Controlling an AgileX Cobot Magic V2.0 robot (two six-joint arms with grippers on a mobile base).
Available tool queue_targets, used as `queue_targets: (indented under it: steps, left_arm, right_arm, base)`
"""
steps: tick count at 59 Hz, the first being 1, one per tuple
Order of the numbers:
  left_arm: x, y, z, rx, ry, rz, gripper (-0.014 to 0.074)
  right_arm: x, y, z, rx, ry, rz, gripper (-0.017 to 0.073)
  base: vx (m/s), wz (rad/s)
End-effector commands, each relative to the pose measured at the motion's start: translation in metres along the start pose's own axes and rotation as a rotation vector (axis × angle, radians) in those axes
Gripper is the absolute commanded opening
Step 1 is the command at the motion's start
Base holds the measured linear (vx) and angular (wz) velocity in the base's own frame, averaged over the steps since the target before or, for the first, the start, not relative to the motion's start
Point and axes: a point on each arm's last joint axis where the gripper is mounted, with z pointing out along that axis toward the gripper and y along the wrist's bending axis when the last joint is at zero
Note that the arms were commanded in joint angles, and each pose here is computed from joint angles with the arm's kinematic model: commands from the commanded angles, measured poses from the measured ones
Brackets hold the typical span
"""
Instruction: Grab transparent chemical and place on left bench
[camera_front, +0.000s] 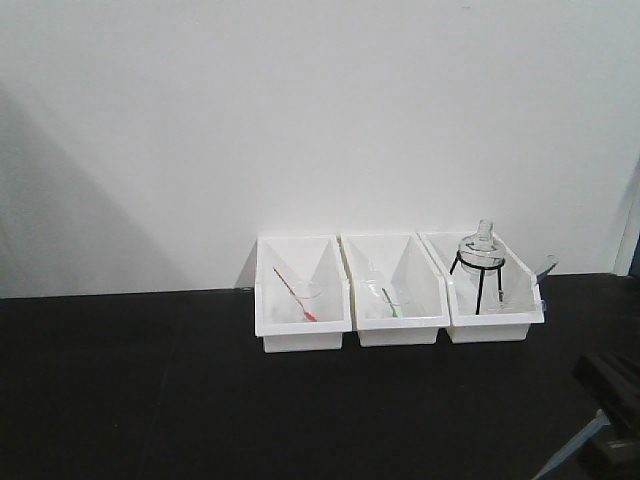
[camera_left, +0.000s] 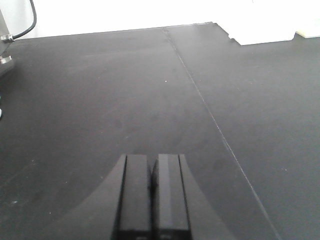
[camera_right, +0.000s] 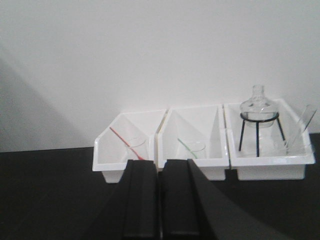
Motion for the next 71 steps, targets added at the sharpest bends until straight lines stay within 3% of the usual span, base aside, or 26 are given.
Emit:
queue_targets:
  steps: [1,9,19,30,40,49,56,58,59,60,71]
  left_arm:
    - [-0.003,0.0,-0.001,-0.002,-0.081,-0.009,-0.0003]
    - [-0.003,0.0,-0.001,-0.002,-0.081,-0.009,-0.0003]
    - [-0.003,0.0,-0.001,-0.002,-0.081,-0.009,-0.0003]
    - [-0.003,0.0,-0.001,-0.002,-0.081,-0.009,-0.0003]
    - [-0.003,0.0,-0.001,-0.002,-0.081,-0.009,-0.0003]
    - [-0.003,0.0,-0.001,-0.002,-0.081,-0.009,-0.0003]
    - [-0.003,0.0,-0.001,-0.002,-0.081,-0.009,-0.0003]
    - [-0.003,0.0,-0.001,-0.002,-0.081,-0.009,-0.0003]
    - [-0.003,0.0,-0.001,-0.002,-0.081,-0.009,-0.0003]
    - [-0.003,0.0,-0.001,-0.002,-0.081,-0.009,-0.0003]
    - [-0.003,0.0,-0.001,-0.002,-0.081,-0.009,-0.0003]
  right_arm:
    - [-0.011,0.009,0.01,-0.118,-0.052,0.028,-0.0003]
    - [0.002,0.012,0.016,-0.184,0.057,0.061,-0.0003]
    - [0.018,0.012,0.023,-0.213,0.165,0.015,-0.0003]
    - [0.037,0.006,0.034,-0.215,0.255,0.006,0.0026]
    - [0.045,0.004,0.039,-0.227,0.282,-0.027,0.0167]
    - [0.05,0.003,0.041,-0.233,0.305,-0.035,0.039]
    - [0.05,0.004,0.041,-0.236,0.303,-0.035,0.0503]
    - [0.05,0.004,0.041,-0.237,0.302,-0.042,0.0519]
    - [0.045,0.005,0.042,-0.256,0.273,-0.1,0.053]
    - [0.043,0.005,0.042,-0.258,0.264,-0.111,0.0529]
    - [0.006,0.01,0.038,-0.23,0.145,-0.163,0.0463]
  base:
    - [0.0,0.0]
    - [0.0,0.0]
    - [0.0,0.0]
    - [0.0,0.0]
    - [0.0,0.0]
    - [0.0,0.0]
    - [0.0,0.0]
    - [0.0,0.0]
    - [0.0,0.0]
    - [0.0,0.0]
    - [0.0,0.0]
